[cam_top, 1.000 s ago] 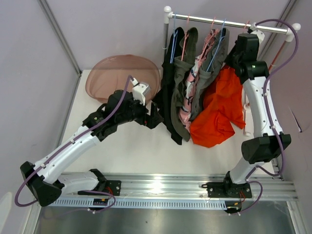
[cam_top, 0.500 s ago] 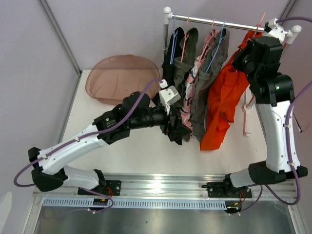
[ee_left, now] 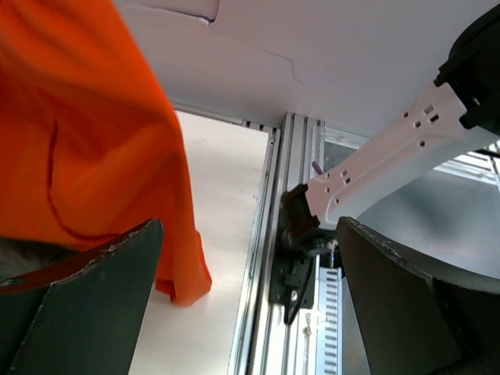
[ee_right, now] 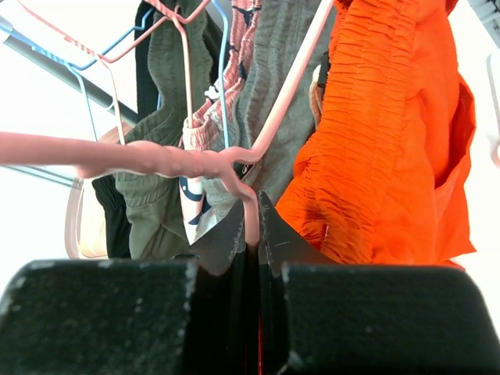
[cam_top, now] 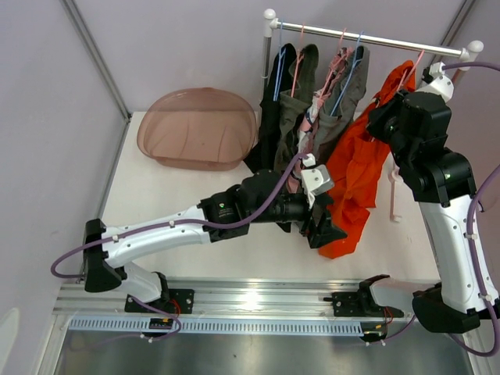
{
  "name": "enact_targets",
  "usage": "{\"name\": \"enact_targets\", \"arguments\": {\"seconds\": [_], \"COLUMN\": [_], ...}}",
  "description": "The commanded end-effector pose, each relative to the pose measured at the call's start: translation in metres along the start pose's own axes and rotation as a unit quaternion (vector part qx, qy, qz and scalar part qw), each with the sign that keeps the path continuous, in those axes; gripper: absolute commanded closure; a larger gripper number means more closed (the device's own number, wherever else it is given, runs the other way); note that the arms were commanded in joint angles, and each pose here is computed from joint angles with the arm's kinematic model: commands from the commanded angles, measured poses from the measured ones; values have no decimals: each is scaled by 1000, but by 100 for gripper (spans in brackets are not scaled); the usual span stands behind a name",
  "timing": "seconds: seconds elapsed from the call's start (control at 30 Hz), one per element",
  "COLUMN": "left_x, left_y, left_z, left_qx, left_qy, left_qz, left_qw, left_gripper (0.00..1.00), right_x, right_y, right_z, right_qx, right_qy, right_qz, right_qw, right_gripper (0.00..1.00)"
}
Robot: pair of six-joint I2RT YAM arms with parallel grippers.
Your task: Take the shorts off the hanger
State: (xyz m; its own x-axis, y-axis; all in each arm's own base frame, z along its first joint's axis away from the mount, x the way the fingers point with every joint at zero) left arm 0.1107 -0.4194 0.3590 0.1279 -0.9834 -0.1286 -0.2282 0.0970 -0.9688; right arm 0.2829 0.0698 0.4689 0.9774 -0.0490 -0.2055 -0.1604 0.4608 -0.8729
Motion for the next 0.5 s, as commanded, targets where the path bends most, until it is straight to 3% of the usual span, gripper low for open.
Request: {"name": "enact_targets", "arguments": {"seconds": [0.0,0.17,0.27,0.37,0.4,0.43,0.47], "left_x": [14,33,48,55,58,59,59], "left_y": [-22,-20,-19,-18,-15,-13,-12], "left_z": [4,18,27,34,35,39,41], "left_qx": [18,15,16,17,17,14,9], "left_qy": [-15,-49,-68,-84,-85,-99,-105], "left_qz": [-65,-78,-76,-79,-79,-80,-82], "left_qw": [998,996,995,993,993,992,991], "left_gripper": [1,1,10,45,84,100,100], "right_x": [-13,-19,-25,-31,-33,-33,-33], "right_y": [-27,-23,-24,-28,-28,-28,-29], "right_z": [8,7,5,5,4,4,4], "right_qx": [42,56,61,63,61,61,60], "right_qy": [-20,-26,-27,-29,-30,-29,-28], "right_qz": [-59,-53,-56,-57,-55,-56,-57], "right_qw": [997,997,996,996,996,996,996], "right_gripper": [100,100,100,100,100,100,100]}}
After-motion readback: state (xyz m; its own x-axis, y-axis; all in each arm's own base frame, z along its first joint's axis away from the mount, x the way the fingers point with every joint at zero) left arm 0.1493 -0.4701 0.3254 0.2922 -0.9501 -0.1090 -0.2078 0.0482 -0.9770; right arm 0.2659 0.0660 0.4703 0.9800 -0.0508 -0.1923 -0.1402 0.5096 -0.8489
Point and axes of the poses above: each gripper's point midway between its finger pads, its own x axis out along the fingers, its own z axis along the line the jaws close on, y = z × x, the point moved 4 cm from there along -x, back along the fingers, and after that the axes turned 1 degree about -x, right-handed, at the moved point
